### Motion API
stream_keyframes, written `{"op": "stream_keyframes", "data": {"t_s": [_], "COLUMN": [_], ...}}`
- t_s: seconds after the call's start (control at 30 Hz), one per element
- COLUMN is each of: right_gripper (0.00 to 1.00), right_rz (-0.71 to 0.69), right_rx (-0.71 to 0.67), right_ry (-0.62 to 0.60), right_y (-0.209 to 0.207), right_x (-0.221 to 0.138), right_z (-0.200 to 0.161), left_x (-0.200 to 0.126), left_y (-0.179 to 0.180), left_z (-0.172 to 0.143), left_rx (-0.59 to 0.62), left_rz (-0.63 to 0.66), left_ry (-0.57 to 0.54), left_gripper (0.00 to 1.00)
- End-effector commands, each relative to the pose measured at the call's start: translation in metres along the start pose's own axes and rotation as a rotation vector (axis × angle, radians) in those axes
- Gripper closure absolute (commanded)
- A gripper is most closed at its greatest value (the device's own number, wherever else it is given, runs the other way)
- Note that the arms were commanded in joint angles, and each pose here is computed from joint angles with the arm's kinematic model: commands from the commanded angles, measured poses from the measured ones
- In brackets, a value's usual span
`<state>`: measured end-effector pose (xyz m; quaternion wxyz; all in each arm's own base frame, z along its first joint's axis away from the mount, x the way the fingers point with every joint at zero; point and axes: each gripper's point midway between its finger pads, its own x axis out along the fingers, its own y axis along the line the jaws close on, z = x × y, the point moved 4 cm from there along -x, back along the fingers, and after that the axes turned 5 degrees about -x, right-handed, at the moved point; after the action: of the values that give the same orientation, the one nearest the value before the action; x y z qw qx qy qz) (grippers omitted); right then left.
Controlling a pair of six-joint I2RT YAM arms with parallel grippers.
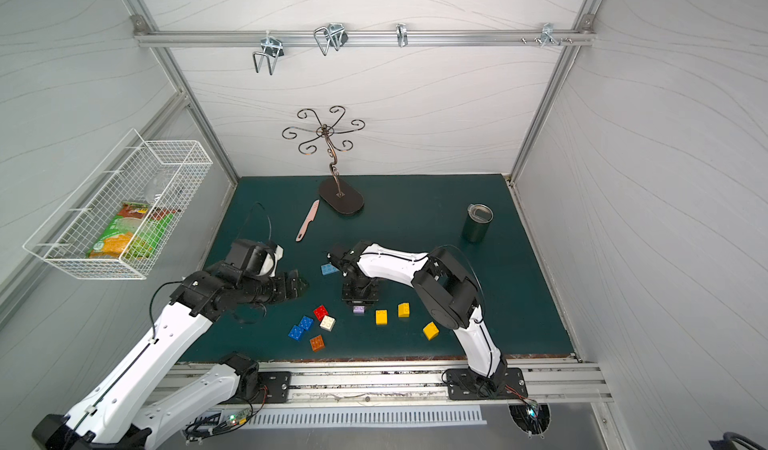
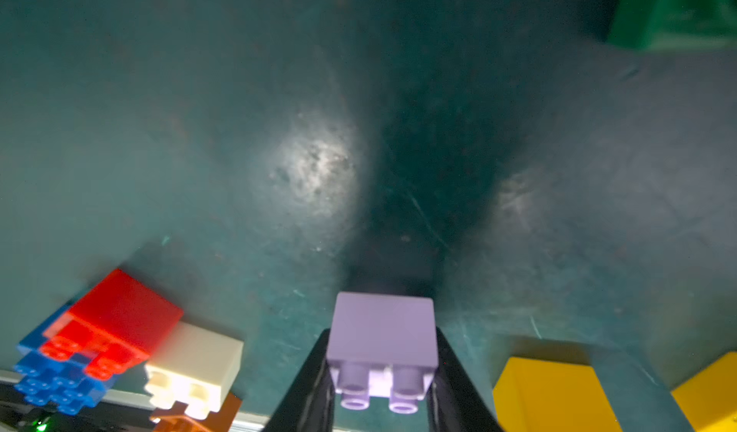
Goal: Assemble the number 1 with lego
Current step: Move the lego brick at the center of the board, then pick up the lego brick from the center of the board.
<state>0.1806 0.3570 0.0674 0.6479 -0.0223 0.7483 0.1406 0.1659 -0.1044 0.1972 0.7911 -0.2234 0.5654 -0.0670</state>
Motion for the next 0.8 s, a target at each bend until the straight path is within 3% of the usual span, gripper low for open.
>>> {"op": "stream_keyframes", "data": {"t_s": [0.0,0.1,0.3,0.53,0.63,0.77], "right_gripper": [0.51,0.40,0.37,0.36,0.34,0.25], "right_rz": [-0.015,0.011,0.021,-0.006,0.034,0.110], "right_rx": [-0.028,-0.032,-0.040,-0.001,0.036,0.124], "right_ry": [-0.007,-0.044,-0.143,-0.340,-0.460,-0.568], "right_y": [0.000,0.002,-0.009,-0.062,-0.088,-0.119], "right_x": [-0.009,-0.029,-0.073,-0.128,-0.149,-0.162], "right_z": [-0.003,-0.002,-0.008,-0.023,-0.026,-0.025], "left_x": [0.003,0.009,0.016,0.041,0.050,0.059], "left_y": [-0.005,-0.004,0.000,0.003,0.012,0.015], "left_z": [-0.013,-0.025,-0.041,-0.066,-0.074,-0.083], "left_rx": [-0.035,-0.040,-0.024,-0.004,-0.056,-0.129], "left_rz": [0.009,0.040,0.110,0.248,0.345,0.354], "left_ry": [-0.003,0.031,0.034,0.091,0.118,0.154], "left_gripper": [0.11,0.13,0.13,0.17,0.22,0.28]}}
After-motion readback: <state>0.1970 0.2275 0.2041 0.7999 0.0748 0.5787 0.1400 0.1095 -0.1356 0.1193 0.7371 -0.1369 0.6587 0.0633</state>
